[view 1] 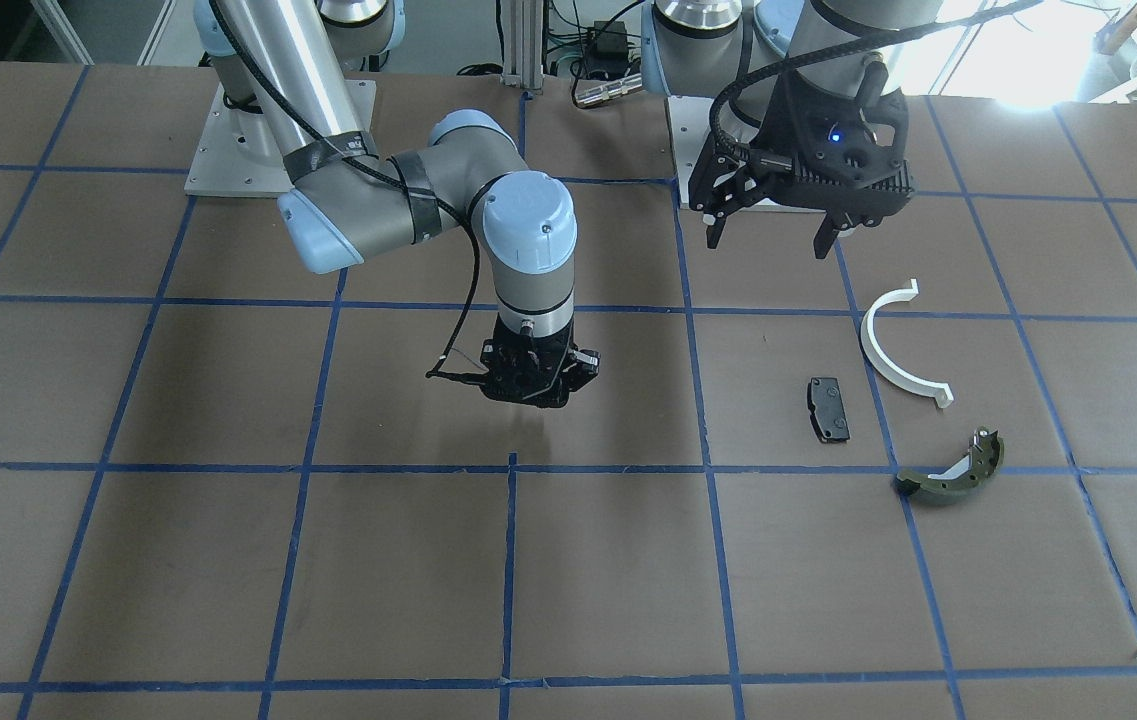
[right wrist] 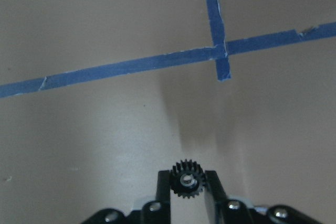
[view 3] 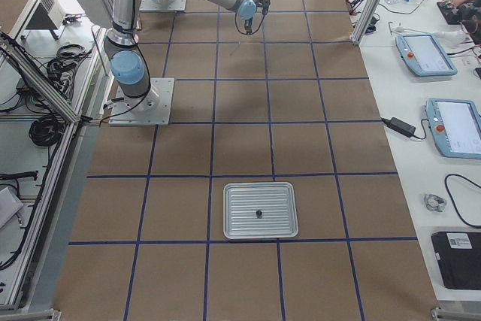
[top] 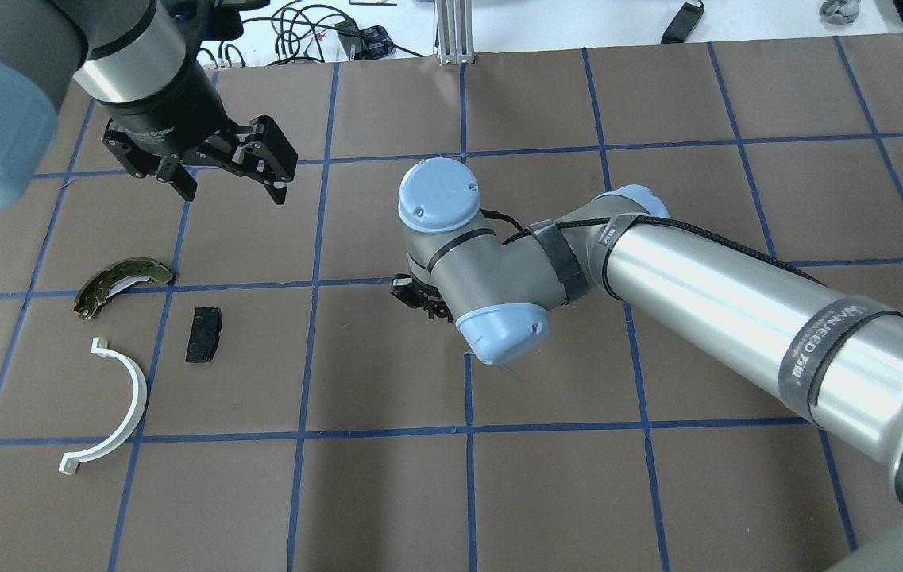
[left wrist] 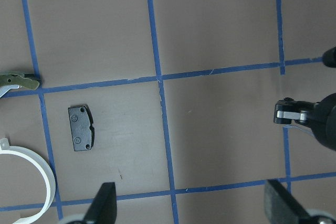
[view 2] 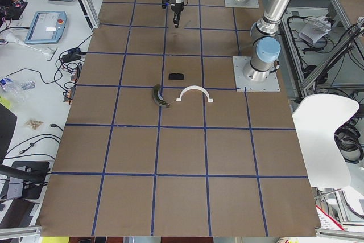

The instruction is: Place bearing gear from tray to pile

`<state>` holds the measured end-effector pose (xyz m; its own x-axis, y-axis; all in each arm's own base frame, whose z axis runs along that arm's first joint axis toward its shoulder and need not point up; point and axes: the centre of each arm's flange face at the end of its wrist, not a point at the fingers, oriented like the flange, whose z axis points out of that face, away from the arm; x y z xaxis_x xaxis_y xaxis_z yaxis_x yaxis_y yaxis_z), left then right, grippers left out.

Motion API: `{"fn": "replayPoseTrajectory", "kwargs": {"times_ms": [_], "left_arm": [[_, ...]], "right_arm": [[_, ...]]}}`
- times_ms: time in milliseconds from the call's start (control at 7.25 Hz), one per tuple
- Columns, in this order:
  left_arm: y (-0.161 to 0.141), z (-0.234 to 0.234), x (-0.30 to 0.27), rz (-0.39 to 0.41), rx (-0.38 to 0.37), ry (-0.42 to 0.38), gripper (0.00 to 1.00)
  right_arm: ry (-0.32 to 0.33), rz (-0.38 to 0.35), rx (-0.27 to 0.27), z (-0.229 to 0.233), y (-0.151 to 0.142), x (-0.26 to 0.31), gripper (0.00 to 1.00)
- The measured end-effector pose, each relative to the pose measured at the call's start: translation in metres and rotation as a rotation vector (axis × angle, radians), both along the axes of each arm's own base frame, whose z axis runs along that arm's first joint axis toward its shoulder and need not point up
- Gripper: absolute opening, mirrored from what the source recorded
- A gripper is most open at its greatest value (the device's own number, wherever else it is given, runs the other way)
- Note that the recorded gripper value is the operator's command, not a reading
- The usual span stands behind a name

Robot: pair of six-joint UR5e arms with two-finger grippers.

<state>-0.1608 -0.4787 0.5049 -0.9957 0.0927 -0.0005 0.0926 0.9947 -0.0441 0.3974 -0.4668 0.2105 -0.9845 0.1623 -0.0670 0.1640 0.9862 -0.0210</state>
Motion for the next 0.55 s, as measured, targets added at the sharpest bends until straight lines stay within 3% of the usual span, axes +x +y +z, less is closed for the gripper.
{"fn": "replayPoseTrajectory", "kwargs": {"times_ms": [138,552], "left_arm": [[0.0,-0.001,0.0,0.0,0.001,0.0,1.0],[0.0,-0.007,-0.001,0.002,0.013,0.001,1.0]], "right_arm": [[0.001,-0.001,0.004,-0.004,0.002,0.001,1.0],[0.024,0.013,-0.044,0.009,-0.014,-0.019,1.0]]}}
